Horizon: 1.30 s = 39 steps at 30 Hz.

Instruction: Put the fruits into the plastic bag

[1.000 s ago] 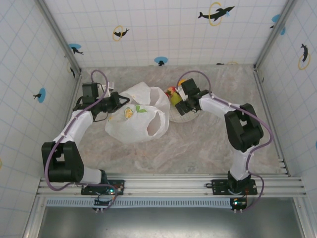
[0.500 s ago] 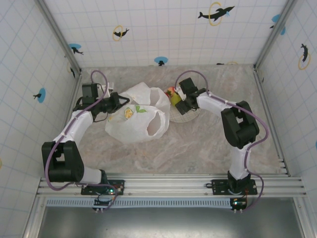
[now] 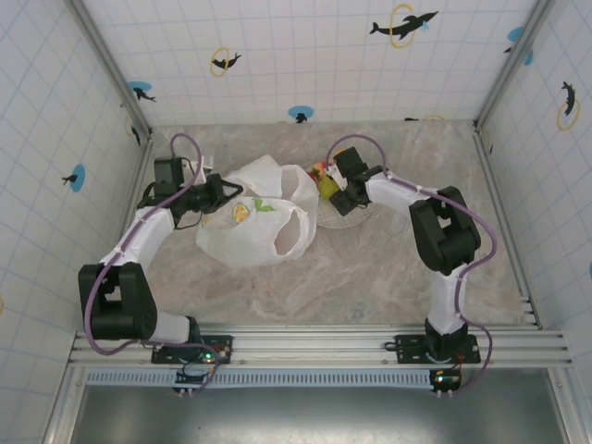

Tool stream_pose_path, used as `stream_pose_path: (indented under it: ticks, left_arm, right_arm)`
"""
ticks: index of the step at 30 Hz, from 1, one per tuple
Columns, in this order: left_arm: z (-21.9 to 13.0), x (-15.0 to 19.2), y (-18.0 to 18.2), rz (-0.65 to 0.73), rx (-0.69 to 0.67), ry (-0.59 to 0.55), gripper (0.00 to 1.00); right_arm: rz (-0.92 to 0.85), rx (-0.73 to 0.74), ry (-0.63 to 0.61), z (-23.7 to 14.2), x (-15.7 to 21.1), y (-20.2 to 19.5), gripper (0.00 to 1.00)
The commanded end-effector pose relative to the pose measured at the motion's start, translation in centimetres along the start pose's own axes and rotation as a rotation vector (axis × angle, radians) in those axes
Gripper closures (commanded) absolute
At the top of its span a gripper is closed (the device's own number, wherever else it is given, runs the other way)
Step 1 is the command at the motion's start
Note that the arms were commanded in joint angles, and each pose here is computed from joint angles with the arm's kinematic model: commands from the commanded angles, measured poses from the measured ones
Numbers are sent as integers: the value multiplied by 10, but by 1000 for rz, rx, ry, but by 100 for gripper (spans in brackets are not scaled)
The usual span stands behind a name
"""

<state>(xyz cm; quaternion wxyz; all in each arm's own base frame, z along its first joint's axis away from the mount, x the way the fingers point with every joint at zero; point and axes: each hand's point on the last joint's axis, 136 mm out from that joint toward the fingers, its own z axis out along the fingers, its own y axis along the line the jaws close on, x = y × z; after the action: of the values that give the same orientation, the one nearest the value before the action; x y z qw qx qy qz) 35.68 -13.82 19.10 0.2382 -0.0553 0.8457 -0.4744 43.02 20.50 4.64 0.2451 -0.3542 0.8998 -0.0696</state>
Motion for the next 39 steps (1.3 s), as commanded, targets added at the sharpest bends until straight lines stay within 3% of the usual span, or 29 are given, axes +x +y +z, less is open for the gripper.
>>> stream_pose_path:
  ticks: [1, 11, 20, 26, 32, 39]
  left_arm:
    - [-1, 0, -1, 5, 19, 0, 100]
    - [-2, 2, -2, 6, 24, 1, 100]
    - [-3, 3, -4, 8, 31, 1, 100]
    - [-4, 5, -6, 7, 45, 3, 100]
    - [-5, 6, -13, 14, 77, 5, 100]
    - [-5, 7, -18, 6, 115, 4, 100]
  right_arm:
    - [-14, 10, -12, 0, -11, -3, 12]
    - [-1, 15, -36, -11, -9, -4, 30]
    - [95, -42, -140, -47, 4, 6, 39]
    - [209, -168, -292, -90, 16, 27, 43]
    - [272, -453, -565, -156, 4, 73, 44]
    - [229, -588, -643, -176, -23, 119, 44]
